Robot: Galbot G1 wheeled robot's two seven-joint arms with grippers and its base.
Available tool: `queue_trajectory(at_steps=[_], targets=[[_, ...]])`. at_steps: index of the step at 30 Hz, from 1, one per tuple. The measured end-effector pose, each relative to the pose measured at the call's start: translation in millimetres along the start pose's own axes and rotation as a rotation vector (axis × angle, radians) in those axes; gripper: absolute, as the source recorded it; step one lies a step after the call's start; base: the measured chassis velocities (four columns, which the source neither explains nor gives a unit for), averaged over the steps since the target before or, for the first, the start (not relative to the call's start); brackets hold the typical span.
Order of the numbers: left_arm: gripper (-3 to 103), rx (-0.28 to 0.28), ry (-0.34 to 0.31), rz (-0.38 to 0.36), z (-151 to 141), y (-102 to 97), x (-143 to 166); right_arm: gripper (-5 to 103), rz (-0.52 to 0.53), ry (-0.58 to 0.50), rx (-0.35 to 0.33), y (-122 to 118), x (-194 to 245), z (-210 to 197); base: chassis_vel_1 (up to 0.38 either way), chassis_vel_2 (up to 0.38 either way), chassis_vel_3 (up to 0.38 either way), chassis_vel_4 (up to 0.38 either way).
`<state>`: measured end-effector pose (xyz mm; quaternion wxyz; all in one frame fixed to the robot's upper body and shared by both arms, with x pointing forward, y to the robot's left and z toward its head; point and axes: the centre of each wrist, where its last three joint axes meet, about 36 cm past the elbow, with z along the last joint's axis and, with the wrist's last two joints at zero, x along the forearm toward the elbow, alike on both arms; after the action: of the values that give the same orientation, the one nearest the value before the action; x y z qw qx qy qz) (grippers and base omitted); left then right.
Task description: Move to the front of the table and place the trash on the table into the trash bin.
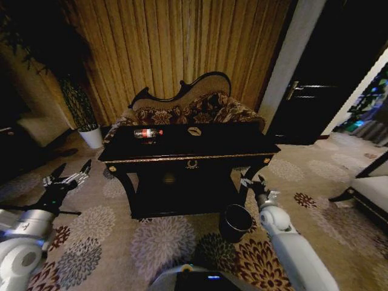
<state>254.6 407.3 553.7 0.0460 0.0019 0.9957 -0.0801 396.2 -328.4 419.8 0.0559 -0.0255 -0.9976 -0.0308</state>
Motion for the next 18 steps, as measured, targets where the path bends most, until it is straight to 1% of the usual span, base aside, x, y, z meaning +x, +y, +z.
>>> queue_trajectory(at_steps=[1, 4, 6, 7, 8, 12, 14, 18], targets=[[100, 0.000, 0.000, 0.000, 0, 0.0, 0, 100, 0.000, 0.000, 0.000, 0, 0, 0, 0.000, 0.000, 0.000, 0.000], [100, -0.008, 0.021, -0.040, -4, -3.0, -1, 100, -0.054, -0.058, -0.005, 21, 19, -37, 0.000, 0.000, 0.000, 0.000], [100, -0.015, 0.024, -0.048, -5, -3.2, -1, 100, -0.065, -0.068, -0.005, 23, 22, -42, 0.000, 0.000, 0.000, 0.000], [100, -0.042, 0.026, -0.065, -6, -2.9, -2, 100, -0.093, -0.091, -0.006, 28, 31, -55, 0.000, 0.000, 0.000, 0.000], [100, -0.055, 0.026, -0.072, -7, -2.6, -3, 100, -0.108, -0.101, -0.007, 30, 35, -62, 0.000, 0.000, 0.000, 0.000], [100, -0.067, 0.029, -0.080, -8, -2.3, -4, 100, -0.127, -0.114, -0.009, 33, 42, -72, 0.000, 0.000, 0.000, 0.000], [100, -0.076, 0.039, -0.082, -9, -3.2, -5, 100, -0.167, -0.138, -0.008, 39, 55, -89, 0.000, 0.000, 0.000, 0.000], [100, -0.080, 0.041, -0.073, -10, -5.1, -5, 100, -0.174, -0.132, -0.004, 40, 56, -90, 0.000, 0.000, 0.000, 0.000]])
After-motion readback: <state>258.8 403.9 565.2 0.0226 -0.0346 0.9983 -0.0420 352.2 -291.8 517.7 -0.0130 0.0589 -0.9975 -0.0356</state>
